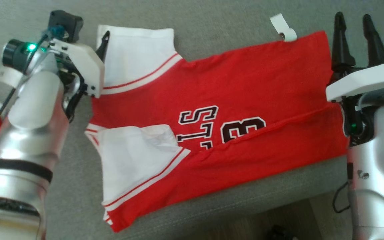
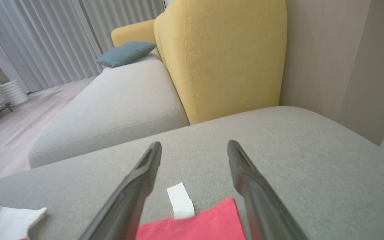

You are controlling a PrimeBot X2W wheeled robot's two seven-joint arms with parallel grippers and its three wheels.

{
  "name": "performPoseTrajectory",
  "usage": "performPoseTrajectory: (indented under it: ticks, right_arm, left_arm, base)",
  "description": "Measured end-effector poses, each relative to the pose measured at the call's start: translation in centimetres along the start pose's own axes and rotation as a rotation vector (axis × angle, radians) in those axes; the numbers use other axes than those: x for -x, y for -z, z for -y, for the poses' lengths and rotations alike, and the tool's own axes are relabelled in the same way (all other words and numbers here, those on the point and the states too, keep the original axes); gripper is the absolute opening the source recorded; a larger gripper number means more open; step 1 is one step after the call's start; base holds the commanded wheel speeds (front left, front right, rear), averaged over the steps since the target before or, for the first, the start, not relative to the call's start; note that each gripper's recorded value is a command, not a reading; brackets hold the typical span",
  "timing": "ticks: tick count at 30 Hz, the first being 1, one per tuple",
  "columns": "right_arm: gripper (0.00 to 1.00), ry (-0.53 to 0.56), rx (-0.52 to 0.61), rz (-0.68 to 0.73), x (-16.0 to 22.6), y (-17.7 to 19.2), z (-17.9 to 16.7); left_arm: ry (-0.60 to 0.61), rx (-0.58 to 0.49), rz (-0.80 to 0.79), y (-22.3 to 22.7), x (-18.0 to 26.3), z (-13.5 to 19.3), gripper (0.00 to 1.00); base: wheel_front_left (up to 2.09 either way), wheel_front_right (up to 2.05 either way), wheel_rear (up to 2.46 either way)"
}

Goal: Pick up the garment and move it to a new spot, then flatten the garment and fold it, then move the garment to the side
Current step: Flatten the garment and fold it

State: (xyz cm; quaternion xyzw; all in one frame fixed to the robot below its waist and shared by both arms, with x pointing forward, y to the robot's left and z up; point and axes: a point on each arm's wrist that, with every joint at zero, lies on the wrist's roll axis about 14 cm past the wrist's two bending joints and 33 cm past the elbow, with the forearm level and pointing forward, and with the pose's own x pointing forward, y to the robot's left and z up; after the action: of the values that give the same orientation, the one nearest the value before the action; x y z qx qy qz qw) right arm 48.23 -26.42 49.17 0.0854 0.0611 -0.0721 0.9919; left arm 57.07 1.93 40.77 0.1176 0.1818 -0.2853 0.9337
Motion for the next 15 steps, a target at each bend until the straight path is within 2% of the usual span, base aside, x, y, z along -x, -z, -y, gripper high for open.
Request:
performPoseTrajectory:
  ticks: [5, 11, 15]
  right_arm:
    - [1.00, 0.039, 0.014, -0.031, 0.2, 1.3, 1.5]
    - [1.00, 0.058, 0.014, -0.041, 0.1, 1.9, 2.2]
    - [1.00, 0.062, 0.013, -0.046, 0.0, 2.1, 2.3]
  left_arm:
    - [0.035, -0.021, -0.098, 3.0, -1.8, 0.7, 1.00]
    - [0.031, -0.027, -0.089, 3.0, -2.6, 0.2, 1.00]
    - [0.059, -0.029, -0.080, 2.9, -3.0, 1.2, 1.00]
  base:
    - [0.00, 0.00, 0.00]
    - [0.00, 0.00, 0.00]
    - [0.00, 0.00, 0.00]
